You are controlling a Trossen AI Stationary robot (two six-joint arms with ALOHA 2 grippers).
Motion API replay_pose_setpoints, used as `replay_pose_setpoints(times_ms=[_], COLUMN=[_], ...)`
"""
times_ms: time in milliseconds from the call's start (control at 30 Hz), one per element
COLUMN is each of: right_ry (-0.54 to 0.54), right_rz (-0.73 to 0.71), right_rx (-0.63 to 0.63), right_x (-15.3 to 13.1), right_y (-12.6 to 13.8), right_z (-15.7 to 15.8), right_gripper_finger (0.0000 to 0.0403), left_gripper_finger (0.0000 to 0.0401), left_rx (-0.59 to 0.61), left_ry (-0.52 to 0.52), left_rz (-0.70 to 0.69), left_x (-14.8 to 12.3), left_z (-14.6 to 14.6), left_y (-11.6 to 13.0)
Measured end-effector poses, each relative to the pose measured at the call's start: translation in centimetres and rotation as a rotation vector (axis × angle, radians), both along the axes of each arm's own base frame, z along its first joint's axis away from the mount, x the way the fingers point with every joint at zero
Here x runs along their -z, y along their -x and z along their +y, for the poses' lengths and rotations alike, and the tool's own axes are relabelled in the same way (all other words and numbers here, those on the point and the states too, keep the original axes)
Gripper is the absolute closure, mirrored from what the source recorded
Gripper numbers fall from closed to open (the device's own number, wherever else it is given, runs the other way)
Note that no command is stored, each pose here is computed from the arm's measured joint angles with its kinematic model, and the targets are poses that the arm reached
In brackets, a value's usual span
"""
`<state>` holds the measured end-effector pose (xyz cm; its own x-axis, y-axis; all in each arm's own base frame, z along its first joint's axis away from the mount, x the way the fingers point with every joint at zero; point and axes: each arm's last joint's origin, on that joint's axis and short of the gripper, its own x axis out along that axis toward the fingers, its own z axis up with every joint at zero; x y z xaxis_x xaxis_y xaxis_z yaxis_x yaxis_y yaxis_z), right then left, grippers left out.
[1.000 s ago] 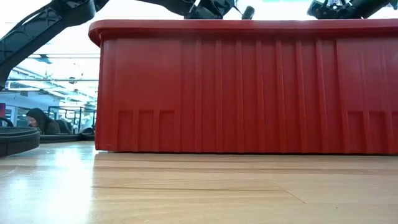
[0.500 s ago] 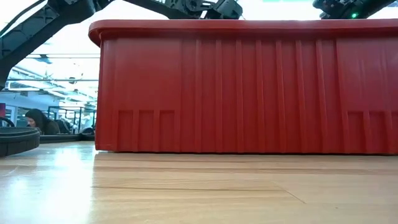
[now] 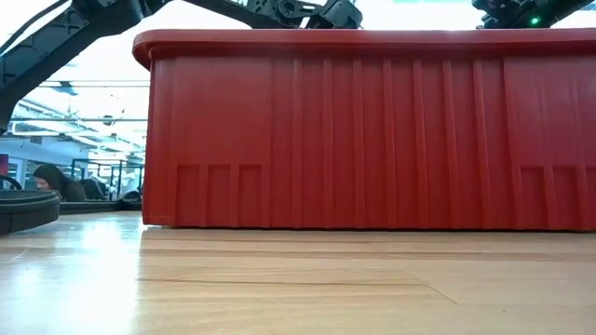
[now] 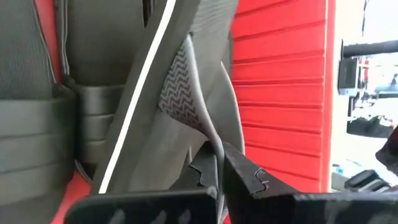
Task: Pick and place slides into bin
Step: Put the flip flop into the bin
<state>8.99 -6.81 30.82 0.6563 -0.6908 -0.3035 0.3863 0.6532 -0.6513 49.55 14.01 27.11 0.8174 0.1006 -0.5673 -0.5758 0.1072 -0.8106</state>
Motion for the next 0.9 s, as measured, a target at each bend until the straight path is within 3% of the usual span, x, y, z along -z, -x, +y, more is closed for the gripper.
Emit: replay_pose_setpoints(times_ms=[200,467,767,900], right_ry=[0.006,0.006,-0.002,0.001], right_rz=[0.006,0.008,0.012,0.015], right_rx=[-0.003,-0.004,-0.030,-0.032], right_x=[0.0,0.0,0.1,0.1], right_y=[0.0,0.0,0.0,0.0], right_z=[0.0,0.0,0.1,0.1], right_gripper_finger=[0.0248,0.0248,0.0248,0.0248], left_gripper_finger=[0.0401,0.0401,0.0401,0.0401], left_rx=[0.000,0.004,0.032,0.025], left_ry=[0.013,0.028,-0.060,-0.082], left_rz=[-0.025,-0.108,-0.191,-0.195], left_x=[0.1,1.5,0.4,-2.0], left_z=[-0.3,2.3,4.1,3.0], left_y=[-0.4,-1.0,-0.7,0.2])
